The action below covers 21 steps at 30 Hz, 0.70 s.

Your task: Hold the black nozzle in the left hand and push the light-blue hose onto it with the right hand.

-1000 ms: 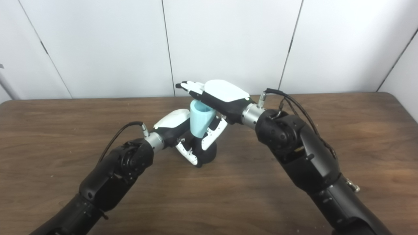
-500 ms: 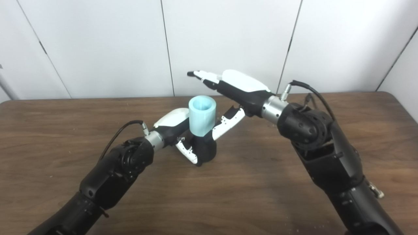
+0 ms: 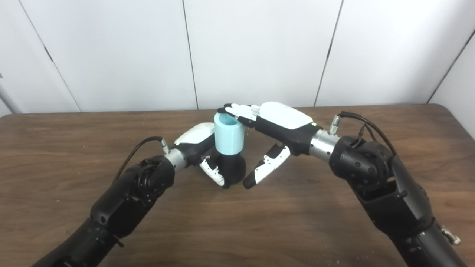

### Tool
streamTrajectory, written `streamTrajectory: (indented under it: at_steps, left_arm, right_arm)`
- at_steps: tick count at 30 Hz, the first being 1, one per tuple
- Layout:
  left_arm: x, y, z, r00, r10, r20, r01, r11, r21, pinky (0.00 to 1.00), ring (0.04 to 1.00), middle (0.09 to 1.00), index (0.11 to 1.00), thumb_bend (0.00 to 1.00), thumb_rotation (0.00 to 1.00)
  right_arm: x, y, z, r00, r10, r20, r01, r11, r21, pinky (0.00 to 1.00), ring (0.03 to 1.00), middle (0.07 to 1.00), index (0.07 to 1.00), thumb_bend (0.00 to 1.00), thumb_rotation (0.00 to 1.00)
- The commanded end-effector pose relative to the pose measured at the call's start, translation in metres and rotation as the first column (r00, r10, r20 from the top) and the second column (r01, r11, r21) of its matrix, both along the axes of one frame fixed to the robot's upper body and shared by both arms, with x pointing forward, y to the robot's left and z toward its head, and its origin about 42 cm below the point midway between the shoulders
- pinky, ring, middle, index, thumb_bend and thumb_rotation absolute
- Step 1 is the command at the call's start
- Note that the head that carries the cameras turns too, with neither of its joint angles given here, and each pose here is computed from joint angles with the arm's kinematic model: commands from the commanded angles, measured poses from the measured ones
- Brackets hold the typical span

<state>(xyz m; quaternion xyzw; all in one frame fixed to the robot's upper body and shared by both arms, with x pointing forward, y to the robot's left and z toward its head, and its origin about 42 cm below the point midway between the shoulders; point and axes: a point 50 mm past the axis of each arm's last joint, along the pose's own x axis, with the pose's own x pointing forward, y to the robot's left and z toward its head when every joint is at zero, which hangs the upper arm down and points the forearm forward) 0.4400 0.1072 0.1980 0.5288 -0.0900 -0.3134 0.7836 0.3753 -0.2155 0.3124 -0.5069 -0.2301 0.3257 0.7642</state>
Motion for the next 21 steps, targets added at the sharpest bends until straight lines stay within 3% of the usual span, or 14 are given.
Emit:
streamTrajectory:
  at_steps: [1,7,18,21]
  left_arm:
    - [-0.009,0.009,-0.034,0.99,0.015,-0.139,-0.003,0.996,0.086,0.84,0.627,0.517,0.464,0.52,0.0]
    - [-0.01,0.009,-0.037,0.99,0.014,-0.137,-0.002,0.996,0.088,0.84,0.63,0.518,0.463,0.52,0.0]
    - [-0.01,0.011,-0.036,0.991,0.011,-0.134,0.002,0.995,0.095,0.84,0.626,0.524,0.459,0.52,0.0]
    - [-0.01,0.009,-0.036,0.991,0.008,-0.134,0.005,0.995,0.096,0.84,0.633,0.524,0.459,0.52,0.0]
  right_arm:
    - [-0.006,-0.001,0.025,0.993,0.059,0.104,-0.061,0.998,0.014,1.0,1.0,1.0,1.0,0.95,0.75]
    - [-0.011,-0.001,0.018,0.986,0.112,0.12,-0.112,0.994,-0.01,1.0,1.0,1.0,1.0,0.92,0.76]
    - [-0.011,0.007,0.019,0.985,0.122,0.122,-0.119,0.992,-0.03,1.0,1.0,1.0,1.0,0.85,0.76]
    - [-0.009,0.011,0.022,0.975,0.144,0.17,-0.124,0.984,-0.126,1.0,1.0,1.0,1.0,0.85,0.76]
